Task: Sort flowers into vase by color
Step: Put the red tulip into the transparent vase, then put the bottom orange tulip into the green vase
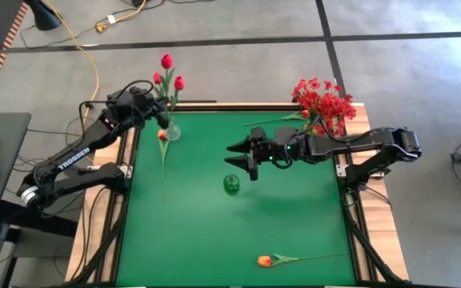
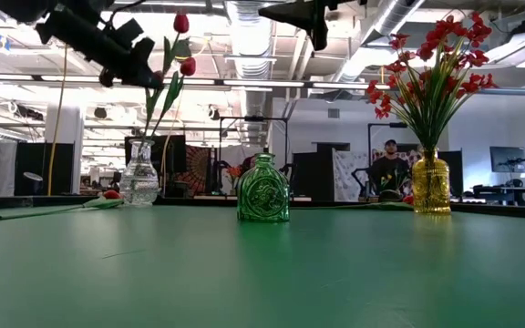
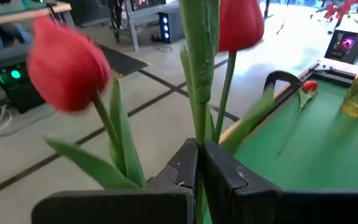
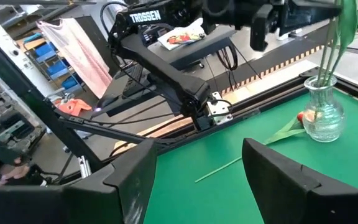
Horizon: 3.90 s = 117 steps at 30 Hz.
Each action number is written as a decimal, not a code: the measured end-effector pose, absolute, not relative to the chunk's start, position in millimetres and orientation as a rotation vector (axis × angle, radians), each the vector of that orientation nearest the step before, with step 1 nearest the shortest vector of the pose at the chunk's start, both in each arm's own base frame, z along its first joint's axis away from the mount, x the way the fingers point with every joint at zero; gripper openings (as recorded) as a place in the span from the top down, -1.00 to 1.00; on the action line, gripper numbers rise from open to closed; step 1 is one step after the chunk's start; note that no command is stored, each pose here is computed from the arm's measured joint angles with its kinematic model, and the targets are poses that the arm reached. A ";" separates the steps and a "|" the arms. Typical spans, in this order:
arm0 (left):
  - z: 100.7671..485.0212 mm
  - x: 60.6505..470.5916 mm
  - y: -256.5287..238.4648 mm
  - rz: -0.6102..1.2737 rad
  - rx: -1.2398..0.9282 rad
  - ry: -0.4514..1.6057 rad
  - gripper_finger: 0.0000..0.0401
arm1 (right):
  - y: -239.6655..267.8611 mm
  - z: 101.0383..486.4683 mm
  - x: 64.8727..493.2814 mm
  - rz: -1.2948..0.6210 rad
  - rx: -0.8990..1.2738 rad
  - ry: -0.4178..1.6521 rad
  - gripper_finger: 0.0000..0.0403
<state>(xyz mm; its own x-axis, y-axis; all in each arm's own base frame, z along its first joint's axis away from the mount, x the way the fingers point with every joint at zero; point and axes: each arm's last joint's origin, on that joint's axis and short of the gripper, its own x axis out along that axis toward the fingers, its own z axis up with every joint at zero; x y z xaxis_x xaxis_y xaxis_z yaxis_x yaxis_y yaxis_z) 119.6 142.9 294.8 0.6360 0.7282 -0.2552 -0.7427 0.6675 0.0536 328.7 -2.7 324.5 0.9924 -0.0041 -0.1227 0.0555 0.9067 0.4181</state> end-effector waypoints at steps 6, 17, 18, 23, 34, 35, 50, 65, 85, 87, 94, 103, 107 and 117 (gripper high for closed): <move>270.7 118.0 141.2 0.841 -0.084 0.247 1.00 | -2.6 322.3 328.4 -0.036 0.434 0.144 -0.31; 241.8 115.7 139.5 0.858 -0.076 0.323 1.00 | -2.9 320.4 328.1 -0.041 0.434 0.163 -0.31; 239.1 115.1 139.5 0.871 -0.078 0.333 1.00 | -2.8 320.3 328.1 -0.041 0.434 0.163 -0.31; 234.3 114.3 139.0 0.887 -0.108 0.337 0.98 | -2.8 320.4 328.1 -0.041 0.436 0.163 -0.31; 242.9 108.9 132.4 0.886 -0.081 0.295 0.62 | -2.8 320.4 328.1 -0.041 0.435 0.163 -0.31; 243.9 107.8 130.8 0.880 -0.081 0.292 0.58 | -2.8 320.3 328.1 -0.041 0.434 0.164 -0.31; 247.2 84.4 90.0 0.702 -0.147 0.325 0.39 | 19.3 314.0 326.0 0.127 0.260 0.254 -0.31; 238.6 103.8 49.1 0.335 -0.274 0.410 0.41 | 97.8 272.9 288.7 0.359 0.270 0.802 -0.31; 229.2 147.9 11.6 0.132 -0.154 0.494 0.41 | 237.8 211.9 209.2 0.271 0.330 1.236 -0.31; 227.4 152.6 8.3 0.120 -0.136 0.502 0.41 | 246.3 205.7 209.4 0.293 0.335 1.231 -0.31; 222.3 167.4 1.7 0.106 -0.137 0.504 0.41 | 256.2 183.7 203.4 0.265 0.263 1.305 -0.27; 219.0 173.1 -5.7 0.088 -0.145 0.514 0.41 | 258.4 158.1 205.7 0.190 0.219 1.378 -0.16; 219.3 173.0 -7.6 0.101 -0.137 0.510 0.41 | 260.5 146.3 203.5 0.127 0.215 1.420 -0.10; 219.6 173.1 -7.2 0.120 -0.131 0.503 0.41 | 261.2 135.7 200.8 0.049 0.184 1.424 0.25</move>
